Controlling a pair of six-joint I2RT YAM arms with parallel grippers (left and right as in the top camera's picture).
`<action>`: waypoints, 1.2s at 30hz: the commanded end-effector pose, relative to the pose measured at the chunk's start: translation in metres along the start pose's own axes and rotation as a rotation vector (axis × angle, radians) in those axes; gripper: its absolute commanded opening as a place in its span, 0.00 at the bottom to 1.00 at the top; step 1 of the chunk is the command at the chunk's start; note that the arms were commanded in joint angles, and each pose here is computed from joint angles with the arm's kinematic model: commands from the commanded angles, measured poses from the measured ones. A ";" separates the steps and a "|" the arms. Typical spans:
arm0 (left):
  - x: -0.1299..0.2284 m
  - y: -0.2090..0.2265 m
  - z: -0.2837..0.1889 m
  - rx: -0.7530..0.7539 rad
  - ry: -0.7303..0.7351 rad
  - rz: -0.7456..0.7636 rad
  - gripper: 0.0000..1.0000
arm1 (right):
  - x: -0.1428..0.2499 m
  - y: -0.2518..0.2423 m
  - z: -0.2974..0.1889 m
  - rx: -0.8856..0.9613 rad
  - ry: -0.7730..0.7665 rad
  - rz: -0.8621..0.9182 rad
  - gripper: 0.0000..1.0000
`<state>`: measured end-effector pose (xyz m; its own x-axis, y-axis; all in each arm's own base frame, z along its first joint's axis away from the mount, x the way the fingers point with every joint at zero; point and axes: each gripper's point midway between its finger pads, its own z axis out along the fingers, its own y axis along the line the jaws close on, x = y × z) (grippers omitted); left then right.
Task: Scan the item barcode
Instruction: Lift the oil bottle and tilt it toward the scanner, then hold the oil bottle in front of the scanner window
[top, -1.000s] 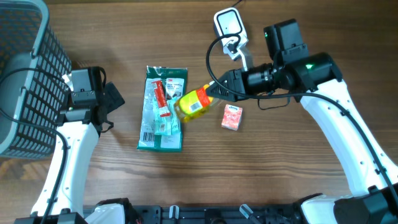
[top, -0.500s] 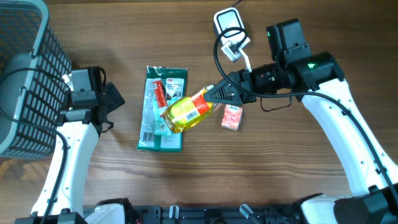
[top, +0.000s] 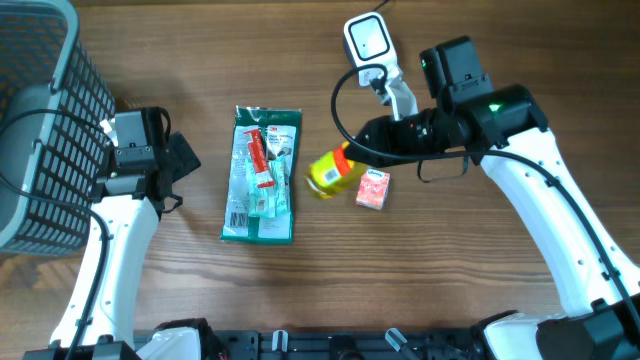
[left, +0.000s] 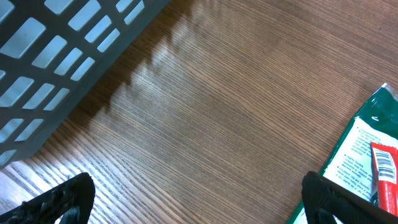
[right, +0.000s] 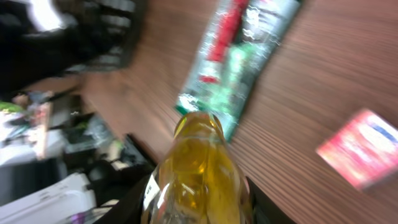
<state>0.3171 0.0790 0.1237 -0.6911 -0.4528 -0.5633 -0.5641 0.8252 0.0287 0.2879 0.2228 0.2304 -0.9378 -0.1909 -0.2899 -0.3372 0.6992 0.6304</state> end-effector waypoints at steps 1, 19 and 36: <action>0.001 0.002 0.003 -0.007 0.006 0.000 1.00 | -0.024 -0.002 -0.036 0.171 -0.116 -0.012 0.11; 0.001 0.002 0.003 -0.007 0.005 0.000 1.00 | -0.148 -0.087 -0.031 0.995 -0.205 -0.252 0.11; 0.001 0.002 0.003 -0.007 0.006 0.000 1.00 | -0.246 -0.104 0.033 1.661 -0.252 -0.735 0.10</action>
<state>0.3171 0.0790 0.1237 -0.6909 -0.4528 -0.5636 -0.5641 0.8252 0.0285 0.5467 0.2385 0.2120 -0.5225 -0.7141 -0.4659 -0.1323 0.6077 -0.7831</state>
